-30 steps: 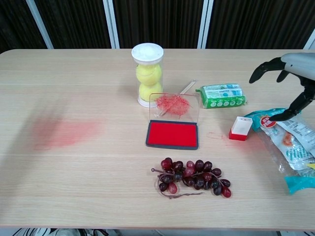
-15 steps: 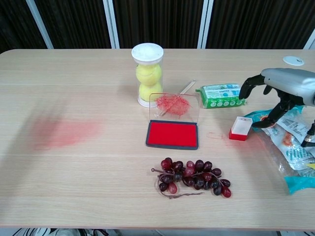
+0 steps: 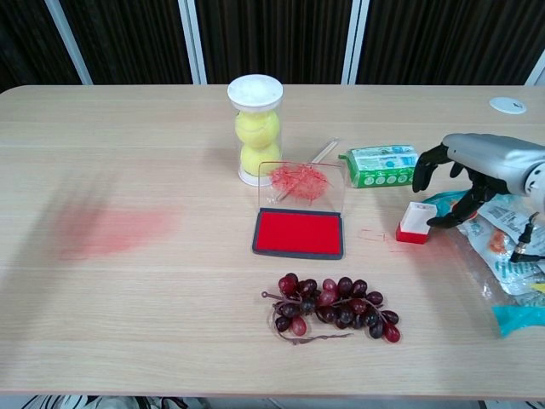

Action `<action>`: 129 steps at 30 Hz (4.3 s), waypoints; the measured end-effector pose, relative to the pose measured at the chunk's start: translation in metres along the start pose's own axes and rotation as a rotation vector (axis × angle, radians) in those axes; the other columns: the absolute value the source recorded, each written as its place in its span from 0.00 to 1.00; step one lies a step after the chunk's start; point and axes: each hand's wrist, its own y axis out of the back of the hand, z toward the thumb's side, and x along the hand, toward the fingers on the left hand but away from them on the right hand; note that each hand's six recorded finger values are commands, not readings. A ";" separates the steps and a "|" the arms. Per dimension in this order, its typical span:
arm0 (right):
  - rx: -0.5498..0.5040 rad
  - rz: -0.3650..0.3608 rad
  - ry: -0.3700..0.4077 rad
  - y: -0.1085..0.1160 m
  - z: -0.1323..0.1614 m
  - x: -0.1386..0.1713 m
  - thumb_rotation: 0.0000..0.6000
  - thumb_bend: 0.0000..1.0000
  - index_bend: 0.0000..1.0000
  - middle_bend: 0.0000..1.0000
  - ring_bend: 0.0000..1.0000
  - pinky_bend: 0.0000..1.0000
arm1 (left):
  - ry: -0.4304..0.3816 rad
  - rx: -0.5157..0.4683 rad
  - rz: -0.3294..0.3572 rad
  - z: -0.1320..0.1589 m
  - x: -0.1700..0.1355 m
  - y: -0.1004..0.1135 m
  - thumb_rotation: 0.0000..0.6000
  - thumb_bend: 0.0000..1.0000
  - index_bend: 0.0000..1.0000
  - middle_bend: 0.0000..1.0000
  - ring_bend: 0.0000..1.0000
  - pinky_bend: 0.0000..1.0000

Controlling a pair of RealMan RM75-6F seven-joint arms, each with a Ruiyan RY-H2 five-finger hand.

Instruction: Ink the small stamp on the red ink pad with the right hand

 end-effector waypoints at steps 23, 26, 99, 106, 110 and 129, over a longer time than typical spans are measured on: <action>-0.012 0.033 -0.008 -0.014 0.003 -0.009 1.00 0.36 0.50 0.39 0.19 0.27 | 0.001 -0.011 -0.008 0.000 0.001 0.000 1.00 0.05 0.00 0.00 0.00 0.00; -0.013 0.035 -0.010 -0.015 0.003 -0.010 1.00 0.37 0.51 0.39 0.19 0.27 | 0.001 -0.012 -0.009 0.000 0.001 -0.001 1.00 0.05 0.00 0.00 0.00 0.00; -0.088 -0.043 0.310 0.004 0.083 -0.011 1.00 0.64 0.77 0.63 0.49 0.56 | 0.002 -0.025 -0.018 0.001 0.002 -0.001 1.00 0.05 0.00 0.00 0.00 0.00; -0.091 -0.037 0.324 -0.003 0.098 -0.018 1.00 0.64 0.78 0.63 0.49 0.56 | 0.003 -0.027 -0.020 0.001 0.002 -0.001 1.00 0.05 0.00 0.00 0.00 0.00; -0.099 -0.037 0.327 -0.006 0.107 -0.023 1.00 0.64 0.78 0.63 0.49 0.56 | 0.004 -0.029 -0.022 0.001 0.002 -0.001 1.00 0.05 0.00 0.00 0.00 0.00; -0.126 -0.028 0.288 -0.029 0.120 -0.038 1.00 0.66 0.78 0.63 0.49 0.56 | 0.006 -0.041 -0.031 0.000 0.002 -0.002 1.00 0.05 0.00 0.00 0.00 0.00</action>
